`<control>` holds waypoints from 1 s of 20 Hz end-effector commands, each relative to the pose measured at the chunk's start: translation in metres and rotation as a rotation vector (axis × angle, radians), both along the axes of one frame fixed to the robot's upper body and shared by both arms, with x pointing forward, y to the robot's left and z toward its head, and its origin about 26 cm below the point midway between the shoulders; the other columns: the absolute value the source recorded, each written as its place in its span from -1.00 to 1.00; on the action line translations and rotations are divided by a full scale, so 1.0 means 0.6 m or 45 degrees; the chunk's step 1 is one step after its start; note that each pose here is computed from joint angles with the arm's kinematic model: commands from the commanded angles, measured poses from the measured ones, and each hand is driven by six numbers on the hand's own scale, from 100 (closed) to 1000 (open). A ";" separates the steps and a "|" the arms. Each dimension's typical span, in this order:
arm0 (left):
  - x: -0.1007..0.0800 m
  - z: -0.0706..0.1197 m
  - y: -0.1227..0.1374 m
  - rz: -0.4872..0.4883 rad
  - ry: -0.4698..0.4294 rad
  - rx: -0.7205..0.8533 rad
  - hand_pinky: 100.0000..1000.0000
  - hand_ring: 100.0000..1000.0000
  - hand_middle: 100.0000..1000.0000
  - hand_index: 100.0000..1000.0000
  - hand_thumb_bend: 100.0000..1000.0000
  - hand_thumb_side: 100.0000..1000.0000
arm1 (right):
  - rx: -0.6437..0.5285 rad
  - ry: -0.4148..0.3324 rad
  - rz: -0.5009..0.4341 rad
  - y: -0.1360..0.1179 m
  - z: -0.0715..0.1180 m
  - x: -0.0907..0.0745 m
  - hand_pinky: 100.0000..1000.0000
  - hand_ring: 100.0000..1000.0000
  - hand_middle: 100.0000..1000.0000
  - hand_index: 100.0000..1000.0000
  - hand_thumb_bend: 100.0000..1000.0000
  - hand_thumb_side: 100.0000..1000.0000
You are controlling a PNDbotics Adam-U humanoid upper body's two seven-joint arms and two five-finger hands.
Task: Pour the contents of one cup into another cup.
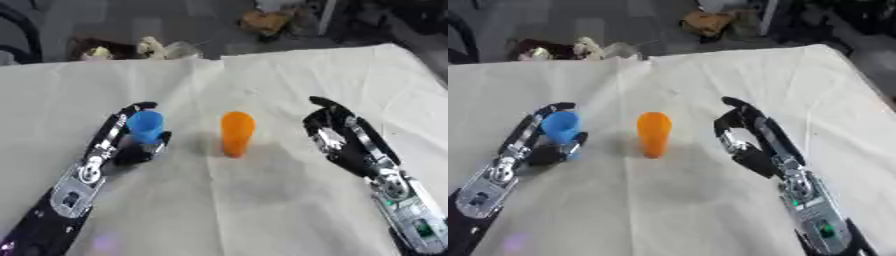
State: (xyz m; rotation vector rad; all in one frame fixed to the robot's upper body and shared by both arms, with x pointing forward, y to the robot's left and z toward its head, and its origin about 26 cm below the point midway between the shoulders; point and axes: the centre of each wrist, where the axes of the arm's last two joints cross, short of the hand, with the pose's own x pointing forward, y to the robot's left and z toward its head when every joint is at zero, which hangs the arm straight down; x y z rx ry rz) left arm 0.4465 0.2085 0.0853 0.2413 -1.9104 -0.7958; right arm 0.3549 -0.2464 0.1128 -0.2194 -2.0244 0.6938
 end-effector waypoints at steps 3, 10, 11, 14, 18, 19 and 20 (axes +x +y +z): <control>-0.003 0.011 0.014 0.052 -0.042 -0.050 -0.79 0.46 -0.46 0.64 -1.00 -0.71 | 0.015 -0.041 0.000 -0.002 0.016 0.002 0.58 0.30 0.18 0.86 -0.86 0.27; -0.011 0.046 0.023 0.096 -0.139 -0.140 -0.79 0.43 -0.47 0.63 -1.00 -0.70 | 0.024 -0.029 -0.005 -0.003 0.010 0.003 0.57 0.29 0.17 0.86 -0.88 0.28; -0.012 0.051 0.024 0.099 -0.152 -0.152 -0.80 0.43 -0.48 0.62 -1.00 -0.70 | 0.026 -0.026 -0.005 -0.003 0.009 0.004 0.57 0.29 0.17 0.86 -0.88 0.28; -0.016 0.069 0.025 0.095 -0.189 -0.183 -0.81 0.41 -0.48 0.62 -1.00 -0.70 | 0.029 -0.014 -0.001 -0.002 0.005 0.005 0.57 0.29 0.17 0.86 -0.88 0.28; -0.026 0.092 0.023 0.071 -0.235 -0.216 -0.82 0.38 -0.49 0.62 -1.00 -0.69 | 0.037 0.012 0.005 -0.002 -0.001 0.008 0.57 0.28 0.16 0.85 -0.89 0.28; -0.029 0.097 0.021 0.060 -0.245 -0.222 -0.82 0.38 -0.49 0.62 -1.00 -0.69 | 0.038 0.020 0.005 -0.003 -0.004 0.009 0.57 0.28 0.16 0.84 -0.89 0.28; -0.032 0.102 0.020 0.049 -0.252 -0.228 -0.83 0.37 -0.49 0.62 -1.00 -0.68 | 0.039 0.028 0.005 -0.003 -0.006 0.010 0.57 0.27 0.15 0.81 -0.91 0.27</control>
